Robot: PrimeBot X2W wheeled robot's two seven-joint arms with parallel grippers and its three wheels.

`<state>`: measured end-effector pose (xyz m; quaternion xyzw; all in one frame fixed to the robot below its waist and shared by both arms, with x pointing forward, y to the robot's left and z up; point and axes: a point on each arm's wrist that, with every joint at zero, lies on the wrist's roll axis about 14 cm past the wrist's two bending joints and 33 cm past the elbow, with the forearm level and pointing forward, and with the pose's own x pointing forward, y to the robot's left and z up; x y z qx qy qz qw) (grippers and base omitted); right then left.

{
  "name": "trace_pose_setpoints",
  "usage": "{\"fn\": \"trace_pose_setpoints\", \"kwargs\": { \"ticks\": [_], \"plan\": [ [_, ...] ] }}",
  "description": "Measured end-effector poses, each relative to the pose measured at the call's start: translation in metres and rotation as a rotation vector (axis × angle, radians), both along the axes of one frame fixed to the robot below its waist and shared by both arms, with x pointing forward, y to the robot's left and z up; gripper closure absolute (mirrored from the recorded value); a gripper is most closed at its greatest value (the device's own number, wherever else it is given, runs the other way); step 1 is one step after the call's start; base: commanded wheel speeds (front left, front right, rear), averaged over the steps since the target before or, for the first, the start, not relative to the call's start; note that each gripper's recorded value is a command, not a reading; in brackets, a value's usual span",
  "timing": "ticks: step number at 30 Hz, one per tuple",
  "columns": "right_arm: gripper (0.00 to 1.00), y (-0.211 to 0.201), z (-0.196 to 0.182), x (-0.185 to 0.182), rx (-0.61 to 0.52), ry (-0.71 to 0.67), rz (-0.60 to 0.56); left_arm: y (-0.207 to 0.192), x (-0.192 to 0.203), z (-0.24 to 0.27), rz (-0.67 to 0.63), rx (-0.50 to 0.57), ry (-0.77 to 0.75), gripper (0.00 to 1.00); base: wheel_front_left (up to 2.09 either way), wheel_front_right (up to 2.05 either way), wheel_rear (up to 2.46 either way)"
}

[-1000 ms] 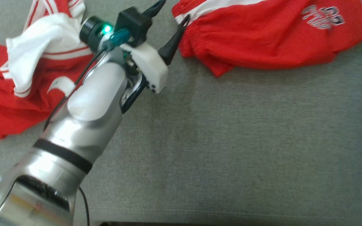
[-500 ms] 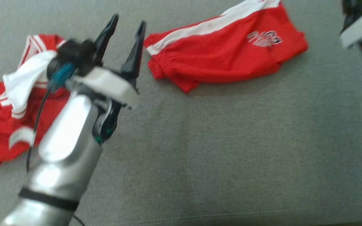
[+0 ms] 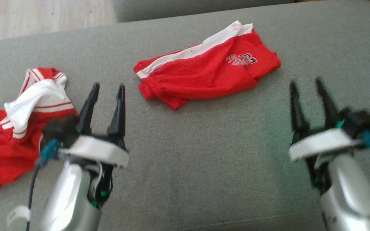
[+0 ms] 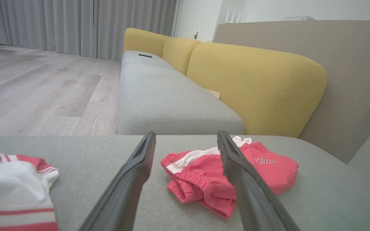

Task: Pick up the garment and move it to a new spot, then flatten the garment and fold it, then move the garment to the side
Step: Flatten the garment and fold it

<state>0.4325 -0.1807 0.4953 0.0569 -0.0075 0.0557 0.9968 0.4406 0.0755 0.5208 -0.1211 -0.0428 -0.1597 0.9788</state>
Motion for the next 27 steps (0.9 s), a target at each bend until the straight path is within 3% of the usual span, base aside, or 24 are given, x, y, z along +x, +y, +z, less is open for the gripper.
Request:
{"fn": "trace_pose_setpoints", "kwargs": {
  "ticks": [5,14,22,27],
  "plan": [
    [0.0,-0.002,-0.015,-0.023,-0.007,0.036,-0.033,0.002,-0.016,-0.018,0.007,0.001,0.048,0.0,0.0,0.0,0.0],
    [0.0,-0.006,-0.03,-0.008,0.041,0.115,-0.062,0.001,-0.011,-0.026,-0.014,0.015,0.054,0.0,0.0,0.0,0.0],
    [0.0,-0.018,-0.049,0.042,0.285,0.242,-0.137,0.011,-0.002,-0.041,0.005,0.025,0.089,0.0,0.0,0.0,0.0],
    [0.0,-0.002,-0.078,0.073,0.467,0.379,-0.141,0.021,-0.004,-0.052,0.029,0.022,0.124,0.0,0.0,0.0,0.0]
  ]
}}
